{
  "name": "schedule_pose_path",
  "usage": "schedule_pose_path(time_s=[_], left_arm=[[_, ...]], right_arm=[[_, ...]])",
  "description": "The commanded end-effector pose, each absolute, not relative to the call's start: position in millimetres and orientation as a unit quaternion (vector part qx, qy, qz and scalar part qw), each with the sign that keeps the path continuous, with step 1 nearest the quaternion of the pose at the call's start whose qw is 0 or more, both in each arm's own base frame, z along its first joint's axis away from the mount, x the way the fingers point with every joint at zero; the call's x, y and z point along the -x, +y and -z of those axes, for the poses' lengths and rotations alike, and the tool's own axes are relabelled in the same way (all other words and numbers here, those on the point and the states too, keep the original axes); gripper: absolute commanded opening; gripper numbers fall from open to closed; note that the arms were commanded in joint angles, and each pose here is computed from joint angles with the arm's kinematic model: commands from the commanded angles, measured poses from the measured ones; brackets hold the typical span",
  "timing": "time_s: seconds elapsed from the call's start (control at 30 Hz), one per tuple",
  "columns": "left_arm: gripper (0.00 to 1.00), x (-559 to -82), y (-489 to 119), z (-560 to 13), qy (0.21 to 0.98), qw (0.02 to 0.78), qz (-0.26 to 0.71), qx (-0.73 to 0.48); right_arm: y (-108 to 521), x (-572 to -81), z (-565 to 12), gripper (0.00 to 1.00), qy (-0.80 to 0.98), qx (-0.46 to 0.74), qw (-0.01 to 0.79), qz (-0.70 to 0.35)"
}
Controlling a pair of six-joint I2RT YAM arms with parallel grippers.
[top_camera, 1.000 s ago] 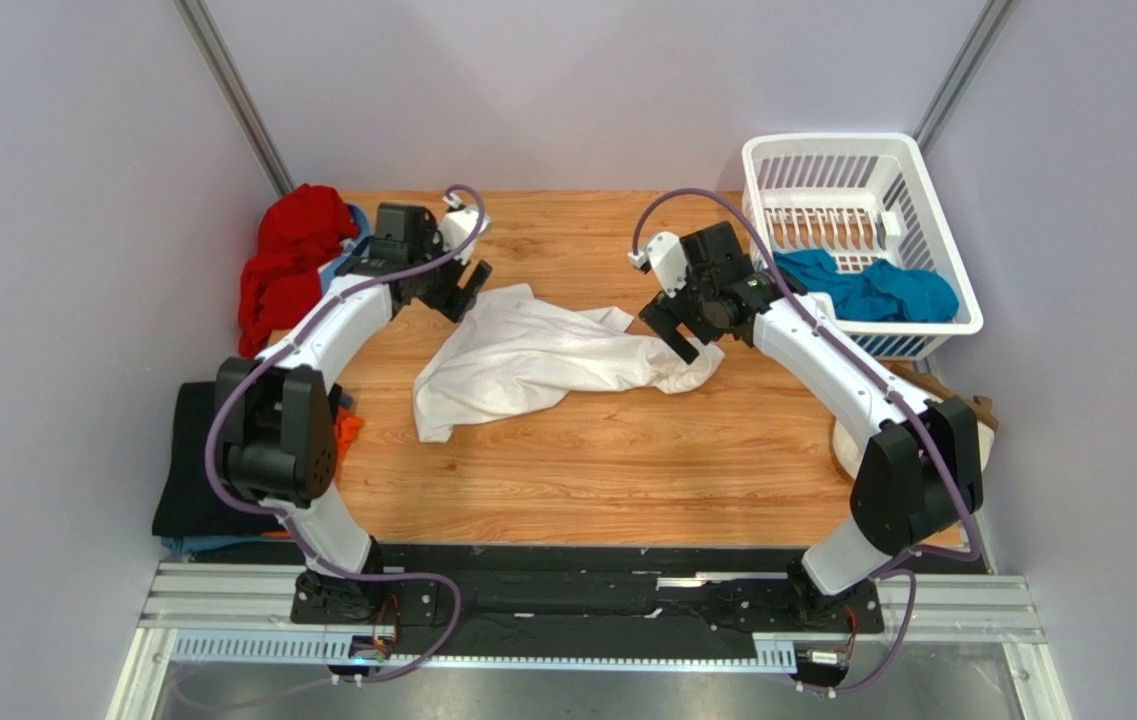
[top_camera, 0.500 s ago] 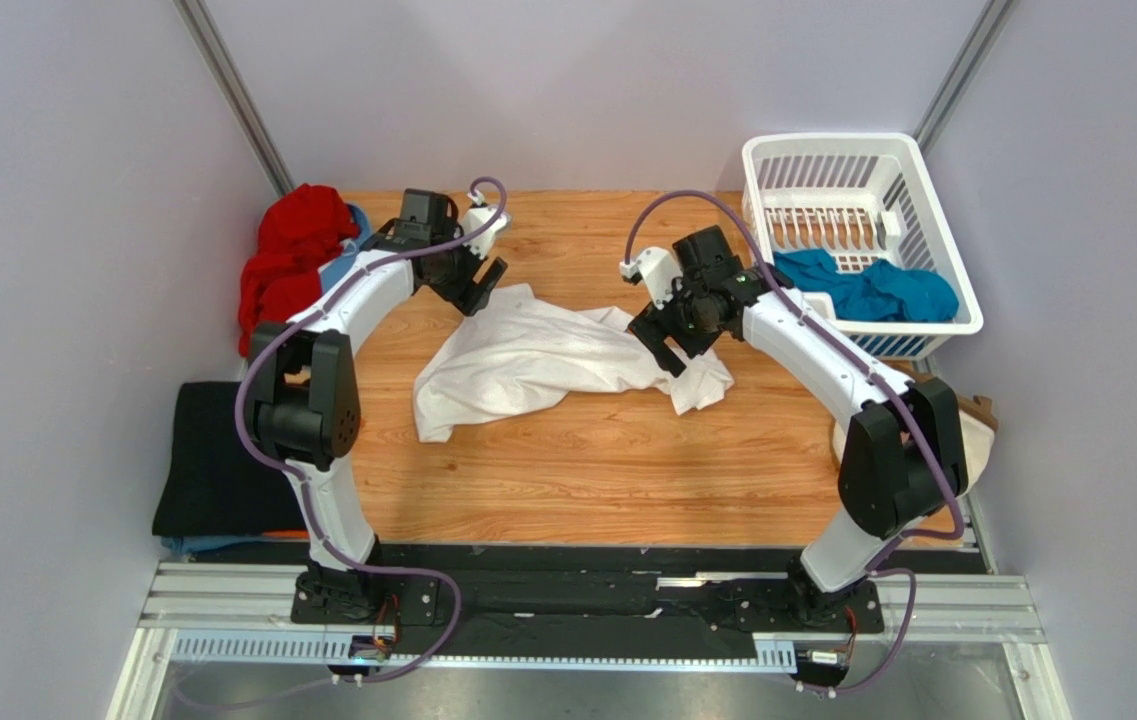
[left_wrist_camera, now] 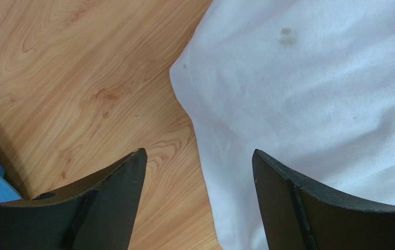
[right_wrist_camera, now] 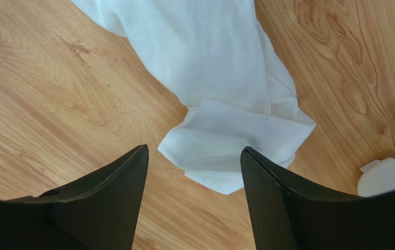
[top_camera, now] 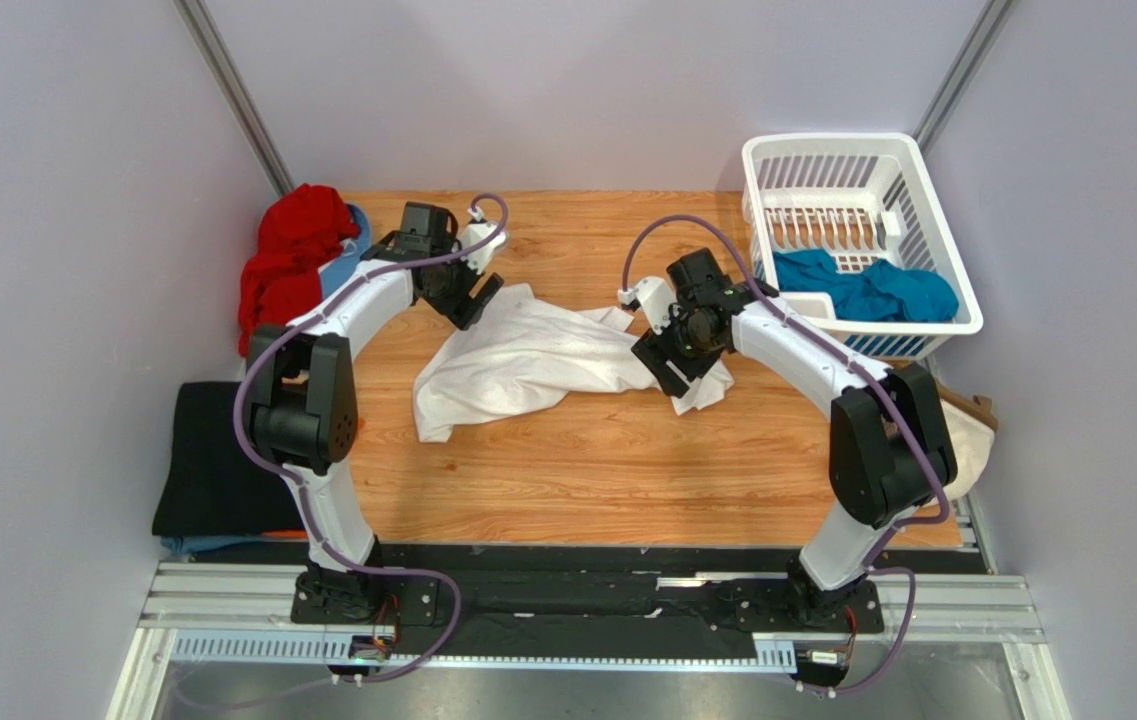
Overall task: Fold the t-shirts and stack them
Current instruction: Flatten the tshirt out
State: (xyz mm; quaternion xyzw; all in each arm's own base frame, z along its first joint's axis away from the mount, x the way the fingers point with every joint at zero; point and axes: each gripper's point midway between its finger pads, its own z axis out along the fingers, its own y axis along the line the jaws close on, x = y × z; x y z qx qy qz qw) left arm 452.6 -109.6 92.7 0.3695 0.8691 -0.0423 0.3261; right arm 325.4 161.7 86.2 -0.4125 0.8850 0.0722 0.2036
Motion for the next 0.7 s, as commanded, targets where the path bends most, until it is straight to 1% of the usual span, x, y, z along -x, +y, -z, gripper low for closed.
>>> schedule_pose_path(time_s=[0.0,0.3,0.43,0.47,0.5,0.57,0.6,0.67], left_arm=[[0.83,-458,-107,-120,0.854,0.362,0.028,-0.373],[0.83,-451,-103,-110,0.855,0.359,0.022,-0.374],[0.83,-447,-101,-107,0.856,0.359,0.018,-0.372],[0.82,-447,-101,-107,0.855,0.361,0.018,-0.371],[0.82,-445,-100,-105,0.856,0.358,0.017,-0.371],[0.82,-445,-100,-107,0.856,0.361,0.015,-0.371],[0.82,-443,-99,-106,0.856,0.36,0.015,-0.371],[0.82,-442,-99,-106,0.856,0.362,0.015,-0.37]], right_arm=[[168,-341,-87,0.69,0.88,0.413,0.225,-0.069],[170,-346,-69,0.66,0.886,0.408,0.212,-0.065],[168,-346,-58,0.61,0.888,0.407,0.207,-0.061],[168,-349,-56,0.58,0.888,0.405,0.209,-0.057],[166,-349,-53,0.49,0.889,0.404,0.206,-0.055],[165,-351,-52,0.39,0.89,0.402,0.207,-0.051],[165,-351,-52,0.33,0.891,0.402,0.207,-0.051],[163,-353,-53,0.3,0.891,0.399,0.211,-0.046]])
